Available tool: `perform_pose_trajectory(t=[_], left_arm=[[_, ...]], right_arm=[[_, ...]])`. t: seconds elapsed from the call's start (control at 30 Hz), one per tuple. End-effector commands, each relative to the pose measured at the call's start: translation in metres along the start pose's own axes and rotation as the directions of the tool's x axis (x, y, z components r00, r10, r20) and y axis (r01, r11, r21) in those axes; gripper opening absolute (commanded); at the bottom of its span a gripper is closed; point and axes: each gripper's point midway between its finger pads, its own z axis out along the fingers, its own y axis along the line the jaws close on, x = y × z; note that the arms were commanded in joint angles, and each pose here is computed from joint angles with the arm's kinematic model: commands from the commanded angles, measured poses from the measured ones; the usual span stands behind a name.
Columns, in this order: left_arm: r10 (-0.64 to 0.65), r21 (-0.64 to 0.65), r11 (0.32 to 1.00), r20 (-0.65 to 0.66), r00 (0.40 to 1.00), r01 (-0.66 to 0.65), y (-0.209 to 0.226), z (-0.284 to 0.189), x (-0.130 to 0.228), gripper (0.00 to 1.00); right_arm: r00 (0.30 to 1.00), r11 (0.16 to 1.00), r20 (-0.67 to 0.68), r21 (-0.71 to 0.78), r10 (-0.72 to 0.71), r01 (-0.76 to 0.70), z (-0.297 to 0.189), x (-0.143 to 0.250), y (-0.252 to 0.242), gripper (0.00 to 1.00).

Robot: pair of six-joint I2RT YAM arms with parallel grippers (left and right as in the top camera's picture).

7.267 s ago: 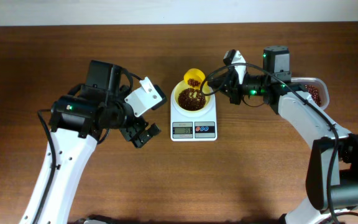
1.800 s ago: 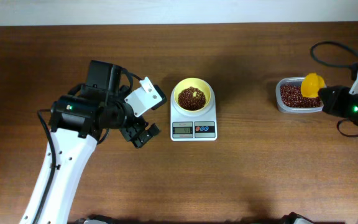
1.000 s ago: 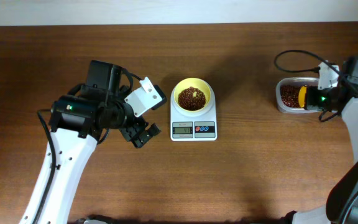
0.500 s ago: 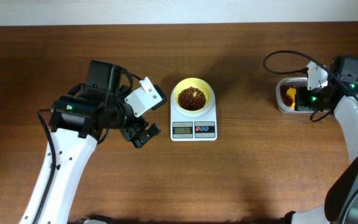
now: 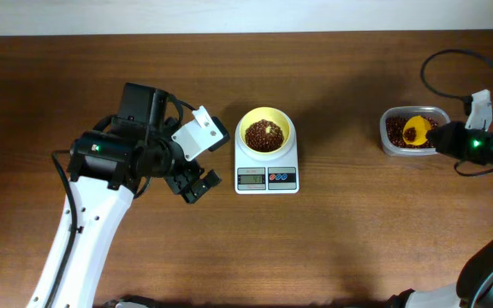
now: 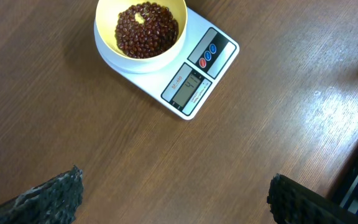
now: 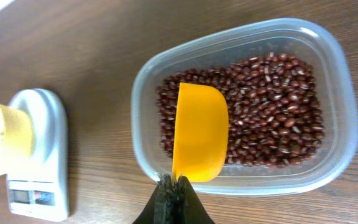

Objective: Scoop item into bowl and weigh 50g on scale
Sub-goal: 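Carry the scoop over the yellow bowl and tip beans in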

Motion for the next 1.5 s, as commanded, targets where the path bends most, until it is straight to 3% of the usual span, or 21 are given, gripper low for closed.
perform_pose_trajectory(t=[0.0,0.23,0.33,0.63,0.83,1.13,1.47], left_arm=[[0.01,-0.001,1.0,0.002,1.0,-0.01,-0.001,-0.001,0.0,0.99],[0.01,-0.001,1.0,0.002,1.0,-0.01,-0.001,-0.001,0.0,0.99],[0.01,-0.001,1.0,0.002,1.0,-0.01,-0.001,-0.001,0.0,0.99],[0.01,-0.001,1.0,0.002,1.0,-0.01,-0.001,-0.001,0.0,0.99],[0.01,-0.001,1.0,0.002,1.0,-0.01,-0.001,-0.001,0.0,0.99],[0.01,-0.001,1.0,0.002,1.0,-0.01,-0.001,-0.001,0.0,0.99],[0.01,-0.001,1.0,0.002,1.0,-0.01,-0.001,-0.001,0.0,0.99]], right_arm=[[0.999,0.982,0.03,-0.185,0.032,-0.026,-0.003,-0.003,0.025,0.04],[0.996,0.887,0.069,-0.461,0.055,-0.017,-0.02,-0.011,0.072,0.04],[0.998,0.875,0.034,-0.484,0.045,-0.023,-0.015,-0.005,0.085,0.04],[0.978,0.784,-0.052,-0.608,-0.2,0.128,0.023,0.028,0.184,0.04],[0.933,0.689,0.019,-0.669,-0.36,0.279,0.037,0.039,0.235,0.04],[0.889,0.662,0.075,-0.64,-0.452,0.391,0.052,0.042,0.255,0.04],[0.809,0.687,0.121,-0.465,-0.575,0.558,0.084,0.04,0.266,0.04]])
